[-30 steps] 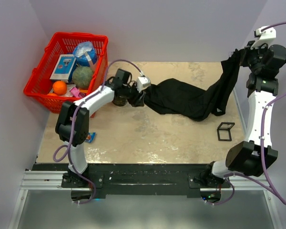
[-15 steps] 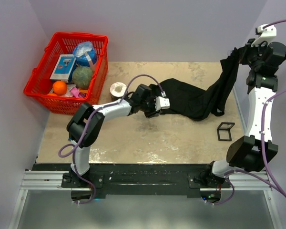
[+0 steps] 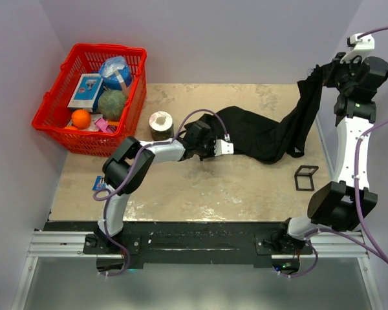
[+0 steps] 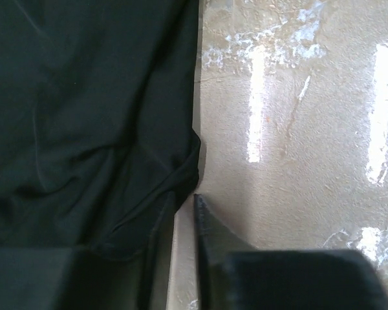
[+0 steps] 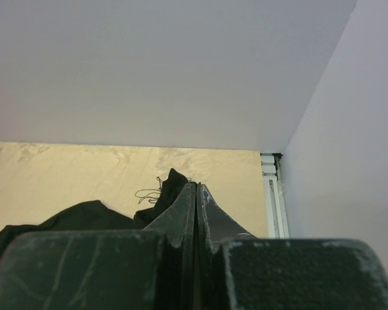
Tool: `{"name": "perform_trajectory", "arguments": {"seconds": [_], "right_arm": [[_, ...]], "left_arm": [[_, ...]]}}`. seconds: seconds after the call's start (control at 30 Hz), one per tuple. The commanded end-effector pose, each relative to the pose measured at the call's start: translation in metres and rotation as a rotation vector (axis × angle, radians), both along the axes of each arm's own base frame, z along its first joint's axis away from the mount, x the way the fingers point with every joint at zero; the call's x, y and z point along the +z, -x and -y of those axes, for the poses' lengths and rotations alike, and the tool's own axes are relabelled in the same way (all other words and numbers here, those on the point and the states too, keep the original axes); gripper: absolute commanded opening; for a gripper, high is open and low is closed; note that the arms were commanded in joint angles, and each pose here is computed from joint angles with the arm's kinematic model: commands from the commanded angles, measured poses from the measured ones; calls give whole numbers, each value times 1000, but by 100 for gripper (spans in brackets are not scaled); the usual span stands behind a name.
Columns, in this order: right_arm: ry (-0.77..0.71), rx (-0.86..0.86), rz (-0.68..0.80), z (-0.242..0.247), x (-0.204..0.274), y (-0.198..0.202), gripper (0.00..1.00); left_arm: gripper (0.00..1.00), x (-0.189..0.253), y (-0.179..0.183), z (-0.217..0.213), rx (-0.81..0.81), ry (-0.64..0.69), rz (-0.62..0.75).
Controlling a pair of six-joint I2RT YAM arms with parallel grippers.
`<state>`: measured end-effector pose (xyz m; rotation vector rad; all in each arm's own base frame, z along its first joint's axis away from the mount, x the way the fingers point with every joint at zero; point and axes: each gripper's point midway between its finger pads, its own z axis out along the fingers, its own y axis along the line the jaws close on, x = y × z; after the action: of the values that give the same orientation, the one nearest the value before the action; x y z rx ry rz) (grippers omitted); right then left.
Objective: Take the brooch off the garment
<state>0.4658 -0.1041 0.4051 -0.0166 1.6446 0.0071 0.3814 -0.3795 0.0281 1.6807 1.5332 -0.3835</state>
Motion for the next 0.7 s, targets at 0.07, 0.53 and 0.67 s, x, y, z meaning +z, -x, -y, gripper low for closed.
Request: {"name": "perform_trajectory", "arguments": {"seconds": [0.07, 0.53, 0.67], "right_arm": [[7, 19, 92, -4, 32, -1, 0], [83, -22, 208, 5, 92, 2, 0], [83, -9, 188, 3, 82, 1, 0]], "left_arm": [[0, 14, -21, 2, 10, 57, 50], [0, 354, -107, -84, 257, 633, 218], [27, 255, -77, -67, 148, 399, 79]]}}
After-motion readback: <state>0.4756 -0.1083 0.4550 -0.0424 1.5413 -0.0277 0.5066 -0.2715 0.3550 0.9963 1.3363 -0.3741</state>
